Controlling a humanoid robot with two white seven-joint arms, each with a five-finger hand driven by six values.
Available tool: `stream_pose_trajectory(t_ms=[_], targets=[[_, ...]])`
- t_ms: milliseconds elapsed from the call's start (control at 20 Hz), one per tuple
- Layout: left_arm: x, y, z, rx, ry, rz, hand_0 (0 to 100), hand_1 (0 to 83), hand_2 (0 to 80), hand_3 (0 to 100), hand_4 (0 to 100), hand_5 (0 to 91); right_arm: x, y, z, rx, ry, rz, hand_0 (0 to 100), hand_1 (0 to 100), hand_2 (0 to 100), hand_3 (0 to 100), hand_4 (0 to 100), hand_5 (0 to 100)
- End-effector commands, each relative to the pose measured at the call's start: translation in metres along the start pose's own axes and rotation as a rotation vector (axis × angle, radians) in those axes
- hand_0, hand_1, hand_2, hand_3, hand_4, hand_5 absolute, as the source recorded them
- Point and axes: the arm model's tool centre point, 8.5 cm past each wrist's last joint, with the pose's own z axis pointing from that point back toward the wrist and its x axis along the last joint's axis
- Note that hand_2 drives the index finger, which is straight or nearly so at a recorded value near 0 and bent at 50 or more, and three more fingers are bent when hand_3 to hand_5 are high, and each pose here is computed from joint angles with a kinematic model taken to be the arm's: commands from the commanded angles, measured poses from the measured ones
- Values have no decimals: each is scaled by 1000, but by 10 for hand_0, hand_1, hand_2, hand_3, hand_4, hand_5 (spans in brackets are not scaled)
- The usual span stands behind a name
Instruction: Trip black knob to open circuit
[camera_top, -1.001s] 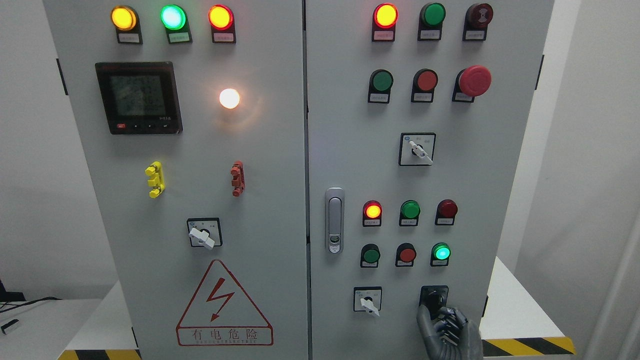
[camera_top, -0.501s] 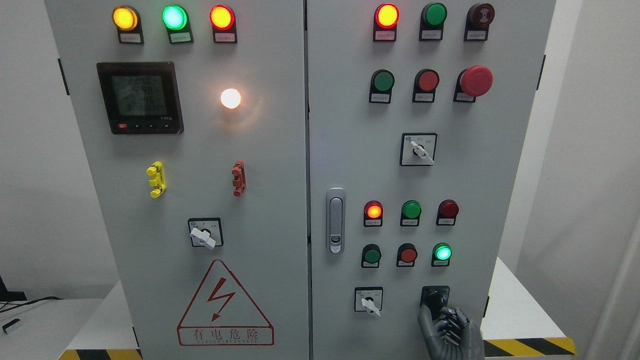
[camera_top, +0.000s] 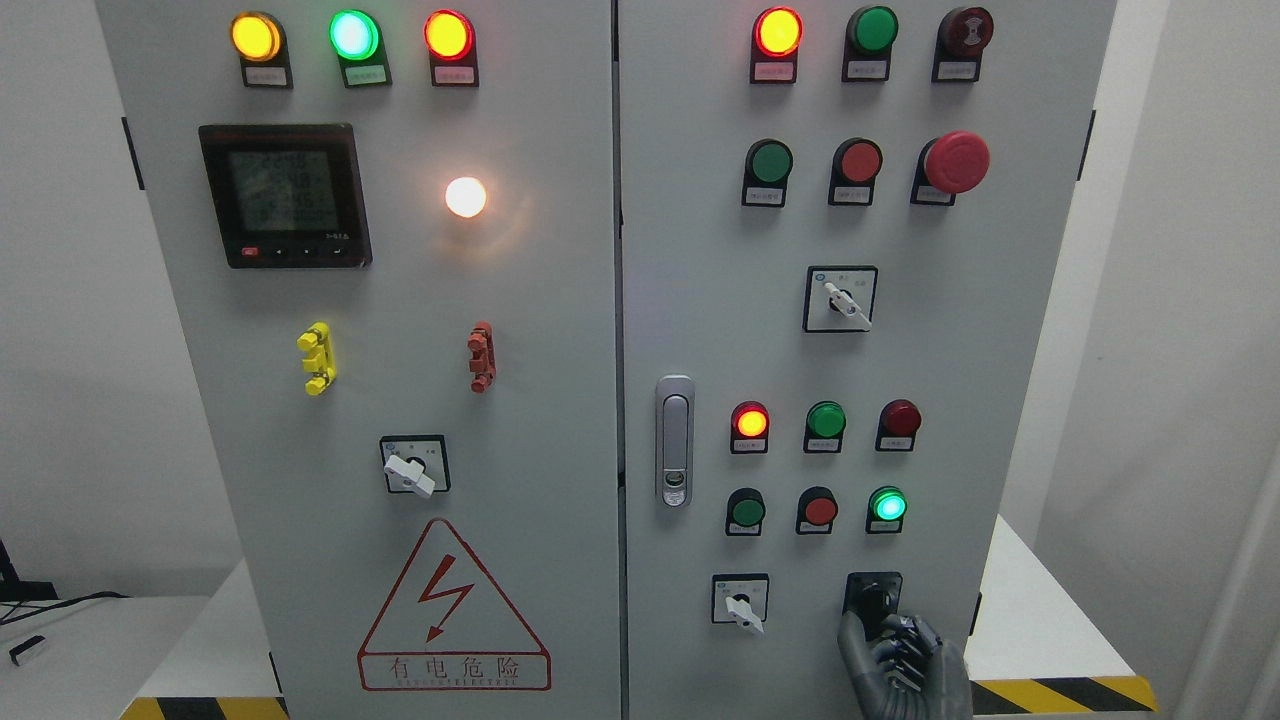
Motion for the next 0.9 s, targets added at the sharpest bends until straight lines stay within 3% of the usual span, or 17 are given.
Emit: stream_pose_trajectory(t_ms=[0,851], targets=[[0,-1,0,-6,-2,-30,120,389,0,0,0,0,1,-4,-1,-13,-23,4,383,708,520,810,870,987],[0,0,0,-5,-2,-30,120,389,0,0,0,0,2,-6,-2,-20,-35,25,380,705,521,810,869,986]])
